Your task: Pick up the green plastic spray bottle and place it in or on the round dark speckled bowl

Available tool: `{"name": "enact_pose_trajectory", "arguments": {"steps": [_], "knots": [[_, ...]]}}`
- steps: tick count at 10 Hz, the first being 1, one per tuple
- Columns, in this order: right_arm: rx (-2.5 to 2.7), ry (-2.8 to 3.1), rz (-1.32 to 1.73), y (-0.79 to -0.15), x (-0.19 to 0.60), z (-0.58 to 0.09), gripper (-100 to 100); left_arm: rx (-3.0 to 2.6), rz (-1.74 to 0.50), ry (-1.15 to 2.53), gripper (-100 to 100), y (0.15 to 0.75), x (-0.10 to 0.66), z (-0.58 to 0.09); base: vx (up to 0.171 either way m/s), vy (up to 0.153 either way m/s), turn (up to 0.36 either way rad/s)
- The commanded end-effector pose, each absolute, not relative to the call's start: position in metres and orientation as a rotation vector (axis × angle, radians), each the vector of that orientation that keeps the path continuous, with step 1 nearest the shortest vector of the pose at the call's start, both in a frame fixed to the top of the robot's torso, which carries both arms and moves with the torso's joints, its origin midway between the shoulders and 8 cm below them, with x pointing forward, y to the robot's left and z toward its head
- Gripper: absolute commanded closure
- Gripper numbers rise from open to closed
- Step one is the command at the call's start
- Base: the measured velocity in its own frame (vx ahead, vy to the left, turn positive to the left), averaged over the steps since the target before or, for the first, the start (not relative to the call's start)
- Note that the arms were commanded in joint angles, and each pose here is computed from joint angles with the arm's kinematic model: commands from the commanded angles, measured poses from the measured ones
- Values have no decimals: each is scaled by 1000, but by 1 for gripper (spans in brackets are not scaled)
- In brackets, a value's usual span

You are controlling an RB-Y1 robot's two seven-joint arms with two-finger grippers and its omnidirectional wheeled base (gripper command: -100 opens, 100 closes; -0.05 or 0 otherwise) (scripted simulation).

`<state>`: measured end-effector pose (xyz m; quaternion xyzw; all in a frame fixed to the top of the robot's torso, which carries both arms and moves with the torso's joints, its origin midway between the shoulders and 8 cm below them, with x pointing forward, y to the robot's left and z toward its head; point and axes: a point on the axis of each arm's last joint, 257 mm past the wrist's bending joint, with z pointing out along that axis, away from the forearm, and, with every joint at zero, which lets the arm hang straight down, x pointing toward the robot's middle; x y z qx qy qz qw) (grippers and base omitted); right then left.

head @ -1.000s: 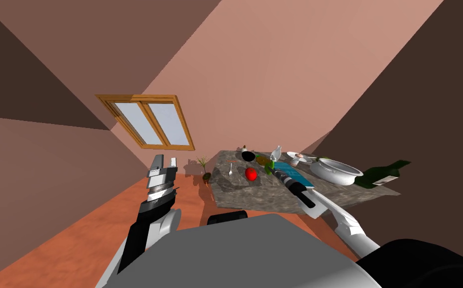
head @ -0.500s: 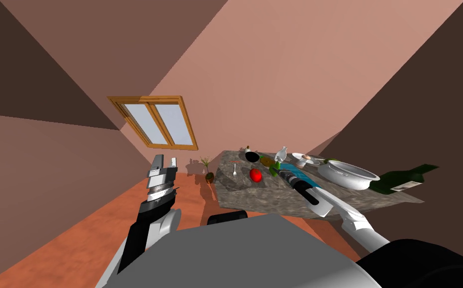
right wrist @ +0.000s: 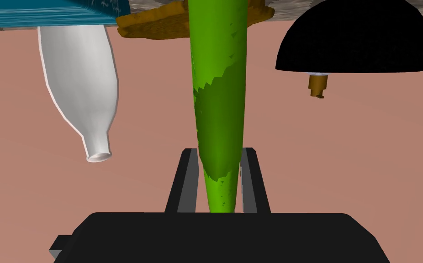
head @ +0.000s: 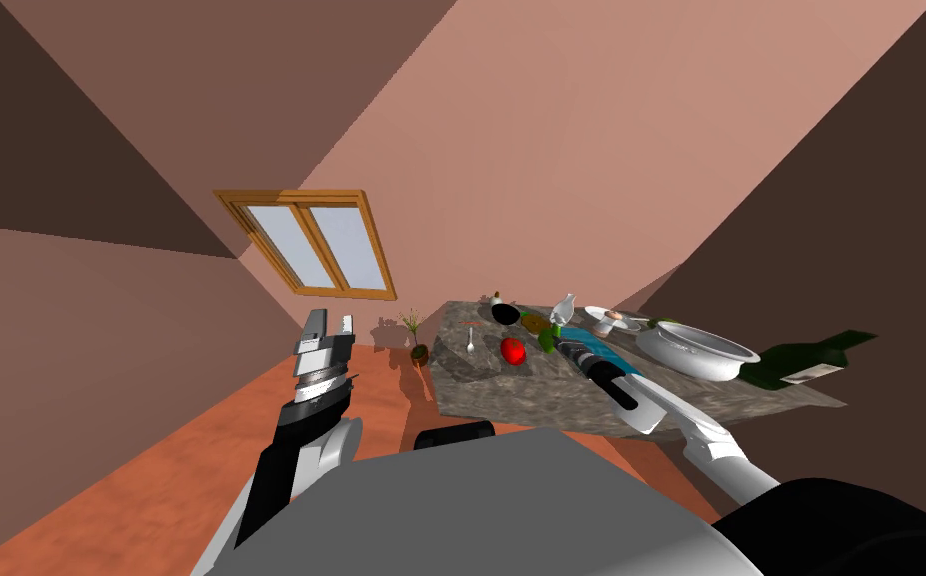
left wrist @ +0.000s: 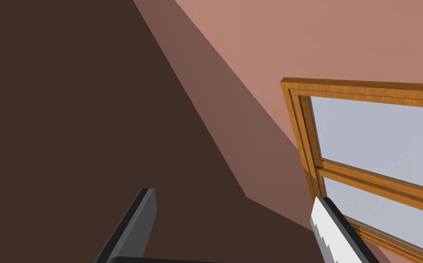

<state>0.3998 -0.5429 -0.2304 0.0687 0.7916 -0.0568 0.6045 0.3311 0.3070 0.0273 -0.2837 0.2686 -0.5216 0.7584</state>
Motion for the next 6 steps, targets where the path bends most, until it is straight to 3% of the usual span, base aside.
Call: {"name": "enact_pose_trajectory", "arguments": {"steps": [1, 3, 4, 5, 6], "knots": [[159, 1832, -131, -543, 400, -230, 100, -618, -1136, 585, 0, 307, 331, 27, 0, 0, 0], [158, 1832, -130, -543, 400, -230, 100, -618, -1136, 585, 0, 307, 331, 27, 0, 0, 0], [158, 1832, -130, -543, 400, -230, 0, -618, -1136, 585, 0, 307, 331, 27, 0, 0, 0], [158, 1832, -130, -543, 400, -230, 100, -618, -1136, 585, 0, 307, 331, 27, 0, 0, 0], [158, 1832, -130, -542, 400, -230, 0, -618, -1136, 585, 0, 307, 331, 27, 0, 0, 0]]}}
